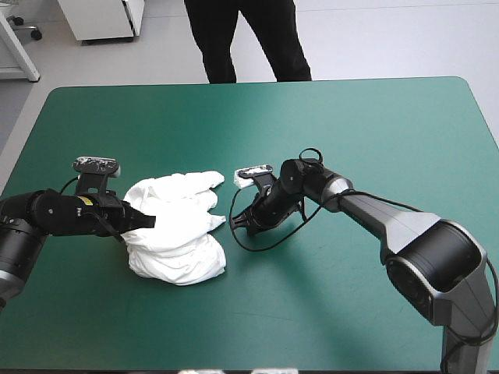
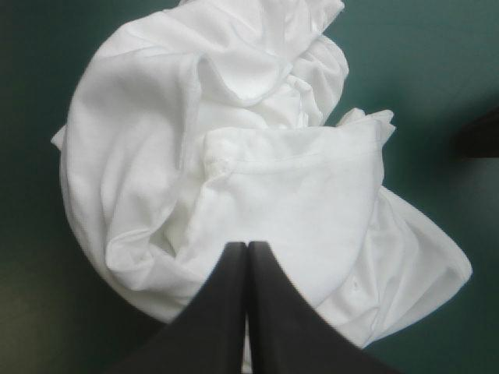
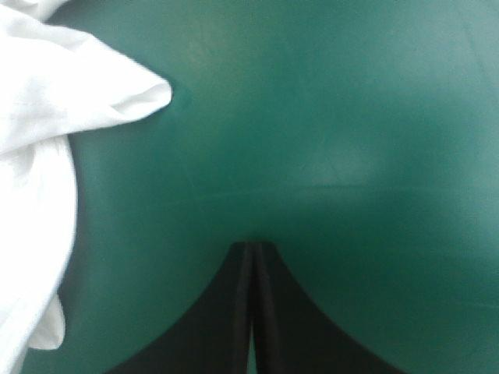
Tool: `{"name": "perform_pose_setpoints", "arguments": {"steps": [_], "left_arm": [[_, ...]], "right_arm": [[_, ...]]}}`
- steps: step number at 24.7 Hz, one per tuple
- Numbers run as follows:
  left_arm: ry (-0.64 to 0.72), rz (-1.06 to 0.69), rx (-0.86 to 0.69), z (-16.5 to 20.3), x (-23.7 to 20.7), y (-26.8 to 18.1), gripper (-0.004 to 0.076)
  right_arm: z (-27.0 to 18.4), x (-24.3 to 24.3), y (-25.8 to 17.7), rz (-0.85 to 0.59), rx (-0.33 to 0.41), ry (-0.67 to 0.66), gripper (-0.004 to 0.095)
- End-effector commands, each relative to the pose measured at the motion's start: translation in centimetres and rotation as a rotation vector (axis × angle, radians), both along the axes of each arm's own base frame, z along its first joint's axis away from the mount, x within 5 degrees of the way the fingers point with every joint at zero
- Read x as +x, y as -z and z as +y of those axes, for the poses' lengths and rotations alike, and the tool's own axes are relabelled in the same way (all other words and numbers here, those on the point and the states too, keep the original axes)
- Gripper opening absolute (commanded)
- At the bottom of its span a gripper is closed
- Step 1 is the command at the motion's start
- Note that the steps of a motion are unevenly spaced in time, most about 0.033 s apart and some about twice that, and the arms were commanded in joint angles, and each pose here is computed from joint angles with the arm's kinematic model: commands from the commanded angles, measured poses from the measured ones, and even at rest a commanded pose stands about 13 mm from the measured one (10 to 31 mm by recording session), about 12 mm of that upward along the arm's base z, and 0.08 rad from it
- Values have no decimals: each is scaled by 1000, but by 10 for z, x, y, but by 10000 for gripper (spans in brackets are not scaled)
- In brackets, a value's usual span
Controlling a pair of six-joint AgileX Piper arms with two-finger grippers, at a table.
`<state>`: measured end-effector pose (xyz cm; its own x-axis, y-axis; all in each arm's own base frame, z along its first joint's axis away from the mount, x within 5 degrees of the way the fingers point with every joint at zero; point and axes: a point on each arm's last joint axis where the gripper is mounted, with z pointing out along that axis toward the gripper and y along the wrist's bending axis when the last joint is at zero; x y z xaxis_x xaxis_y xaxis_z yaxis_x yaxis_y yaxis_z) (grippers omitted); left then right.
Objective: Fold the cloth
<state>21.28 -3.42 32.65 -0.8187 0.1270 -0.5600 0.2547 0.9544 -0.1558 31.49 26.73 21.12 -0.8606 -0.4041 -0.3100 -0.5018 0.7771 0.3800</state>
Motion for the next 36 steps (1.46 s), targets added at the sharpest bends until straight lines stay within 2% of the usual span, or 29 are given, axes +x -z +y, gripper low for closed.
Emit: {"name": "perform_pose_setpoints", "arguments": {"steps": [1,8,14,16,21,26,30,33,36], "left_arm": [[-14,-72,-32,-1,0,-14,-9],[-14,-71,-31,-1,0,-14,-9],[-13,-69,-31,-1,0,-14,-9],[-13,-69,-31,-1,0,-14,-9],[-13,-69,-31,-1,0,-14,-9],[-13,-69,-31,-1,0,-14,-9],[-14,-73,-28,-1,0,-14,-9],[-15,-63,-14,0,1,-17,-9],[-6,-92,64,5,11,-33,-8]], "right_arm": [[0,-1,-27,-57,55,-2,-17],[-2,-1,-32,-79,48,-7,-17],[-25,-2,-63,-207,-29,22,-17],[-41,-1,-82,-254,-46,66,-17],[-129,-9,-140,-296,-135,251,-17],[-193,-36,-180,-308,-172,407,-17],[-227,-83,-216,-381,-208,488,-17],[-237,-122,-243,-499,-180,554,-17],[-239,-144,-255,-549,-141,574,-17]]}}
